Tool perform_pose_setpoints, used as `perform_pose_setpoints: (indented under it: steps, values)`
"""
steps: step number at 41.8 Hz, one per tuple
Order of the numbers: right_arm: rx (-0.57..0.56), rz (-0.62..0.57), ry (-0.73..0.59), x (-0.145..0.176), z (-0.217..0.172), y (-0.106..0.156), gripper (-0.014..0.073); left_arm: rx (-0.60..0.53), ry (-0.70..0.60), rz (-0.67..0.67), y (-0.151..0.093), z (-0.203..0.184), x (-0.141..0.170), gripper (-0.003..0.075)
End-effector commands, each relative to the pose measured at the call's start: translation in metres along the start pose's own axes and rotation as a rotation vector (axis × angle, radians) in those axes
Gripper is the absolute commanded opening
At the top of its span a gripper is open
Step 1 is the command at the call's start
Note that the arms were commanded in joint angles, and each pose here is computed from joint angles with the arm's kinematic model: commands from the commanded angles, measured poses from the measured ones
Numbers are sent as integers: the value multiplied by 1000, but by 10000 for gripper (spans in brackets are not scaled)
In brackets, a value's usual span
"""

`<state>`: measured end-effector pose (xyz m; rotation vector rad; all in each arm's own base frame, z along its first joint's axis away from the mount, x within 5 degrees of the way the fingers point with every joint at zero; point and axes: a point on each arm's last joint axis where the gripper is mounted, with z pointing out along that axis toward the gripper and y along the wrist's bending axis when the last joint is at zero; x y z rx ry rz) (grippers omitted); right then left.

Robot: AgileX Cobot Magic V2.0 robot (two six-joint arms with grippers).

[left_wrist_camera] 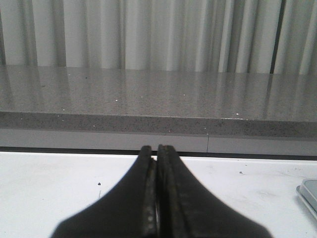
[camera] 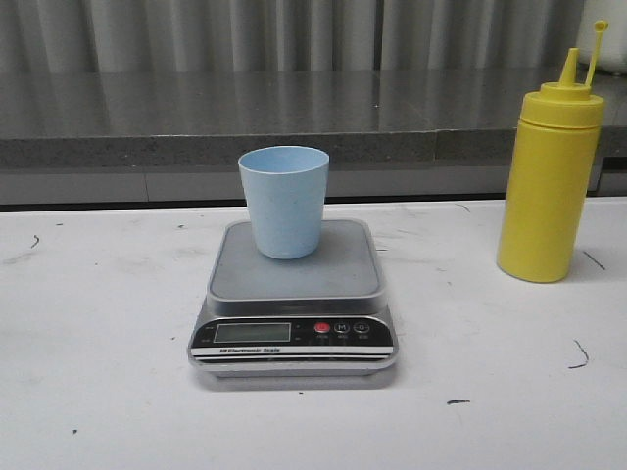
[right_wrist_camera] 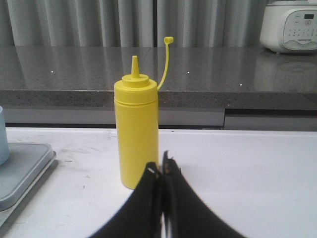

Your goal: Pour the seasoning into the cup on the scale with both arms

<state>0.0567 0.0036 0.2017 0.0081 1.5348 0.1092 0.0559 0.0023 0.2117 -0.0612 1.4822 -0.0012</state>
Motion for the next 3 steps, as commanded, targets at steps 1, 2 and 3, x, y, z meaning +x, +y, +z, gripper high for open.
perform_pose_setpoints:
  steps: [1,2,3]
  values:
    - [0,-4,-111,-11,-2,0,-69,1,-69,-19,0,-1,0,-20]
    - [0,-4,-111,-11,-2,0,-69,1,-69,-19,0,-1,0,-20]
    - [0,-4,-111,-11,-2,0,-69,1,-69,-19,0,-1,0,-20]
